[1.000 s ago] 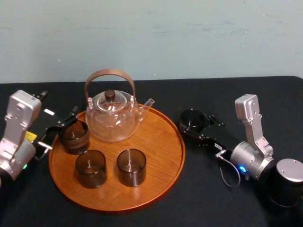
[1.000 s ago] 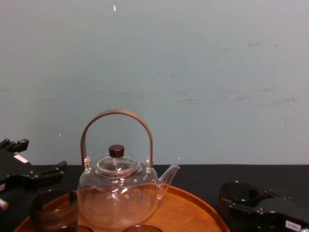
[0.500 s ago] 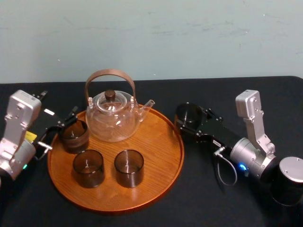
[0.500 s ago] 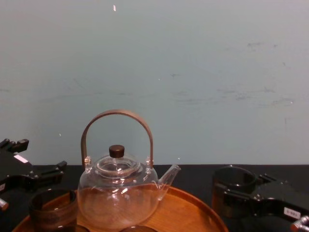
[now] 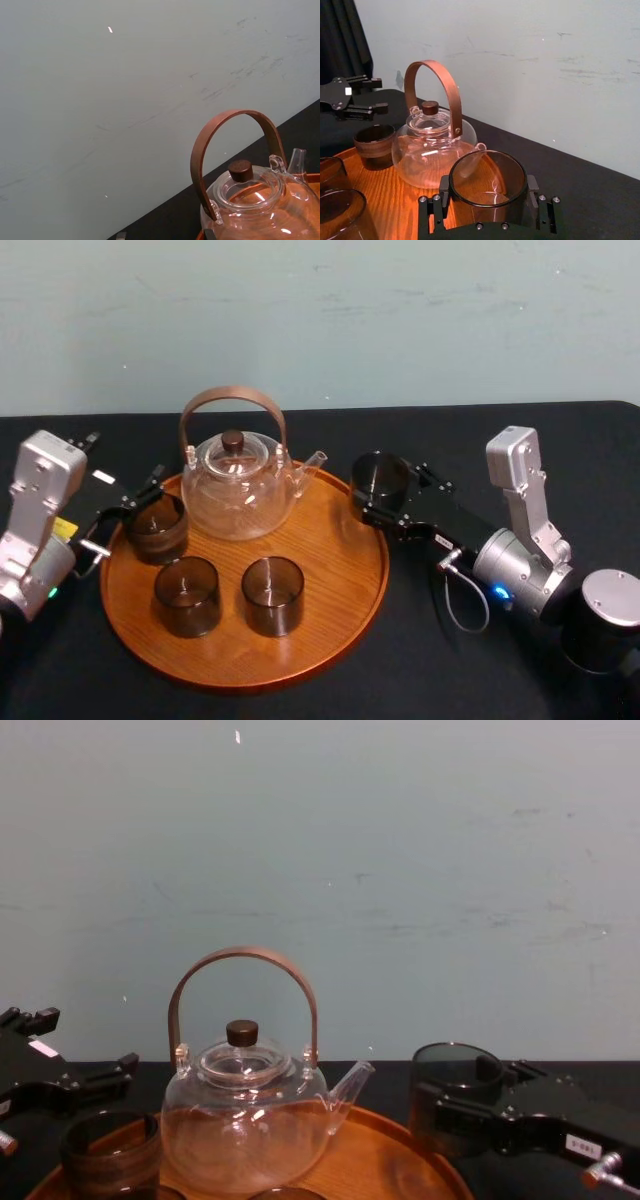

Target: Pick up the glass from the table and place it on the tray.

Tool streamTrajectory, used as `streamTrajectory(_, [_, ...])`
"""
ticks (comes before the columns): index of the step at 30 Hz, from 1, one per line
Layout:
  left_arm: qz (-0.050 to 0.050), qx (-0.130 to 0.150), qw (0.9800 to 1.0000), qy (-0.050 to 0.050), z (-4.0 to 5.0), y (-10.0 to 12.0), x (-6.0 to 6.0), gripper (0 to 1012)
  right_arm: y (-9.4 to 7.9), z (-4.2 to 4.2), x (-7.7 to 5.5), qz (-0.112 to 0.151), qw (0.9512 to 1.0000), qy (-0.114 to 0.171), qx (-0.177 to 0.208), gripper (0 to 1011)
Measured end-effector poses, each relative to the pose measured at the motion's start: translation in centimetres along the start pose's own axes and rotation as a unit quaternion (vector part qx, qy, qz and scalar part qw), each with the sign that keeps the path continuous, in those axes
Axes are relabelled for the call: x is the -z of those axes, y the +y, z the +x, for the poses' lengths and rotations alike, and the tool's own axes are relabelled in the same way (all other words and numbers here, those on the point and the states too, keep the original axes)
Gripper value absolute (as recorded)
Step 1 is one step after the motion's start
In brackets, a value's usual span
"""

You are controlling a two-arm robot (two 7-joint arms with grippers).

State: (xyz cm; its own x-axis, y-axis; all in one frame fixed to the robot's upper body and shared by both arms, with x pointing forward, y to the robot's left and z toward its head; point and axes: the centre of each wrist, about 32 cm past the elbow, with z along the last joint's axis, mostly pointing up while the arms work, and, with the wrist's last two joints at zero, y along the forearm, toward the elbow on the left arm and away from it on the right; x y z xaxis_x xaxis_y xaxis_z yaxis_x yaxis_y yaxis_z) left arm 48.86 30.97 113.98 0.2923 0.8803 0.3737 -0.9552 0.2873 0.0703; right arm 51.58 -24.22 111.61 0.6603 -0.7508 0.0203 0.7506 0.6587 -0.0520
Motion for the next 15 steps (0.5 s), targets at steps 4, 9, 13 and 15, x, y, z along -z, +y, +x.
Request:
streamTrajectory(4, [0.000,0.000,1.0000,0.000,0.00,0.0,0.0,1001,0.4,-0.19,-0.1,0.001,1.0000,0.000,-0.007,904])
streamTrajectory(9, [0.000,0.000,1.0000,0.000,0.00,0.0,0.0,1002,1.2,-0.49,0.0,-0.001,0.9998,0.001,-0.018,904])
streamTrajectory(13, [0.000,0.000,1.0000,0.000,0.00,0.0,0.0,1001,1.8,-0.67,0.2,-0.001,0.9997,0.002,-0.024,904])
streamTrajectory(15, [0.000,0.000,1.0000,0.000,0.00,0.0,0.0,1001,2.0,-0.76,0.2,-0.002,0.9996,0.002,-0.027,904])
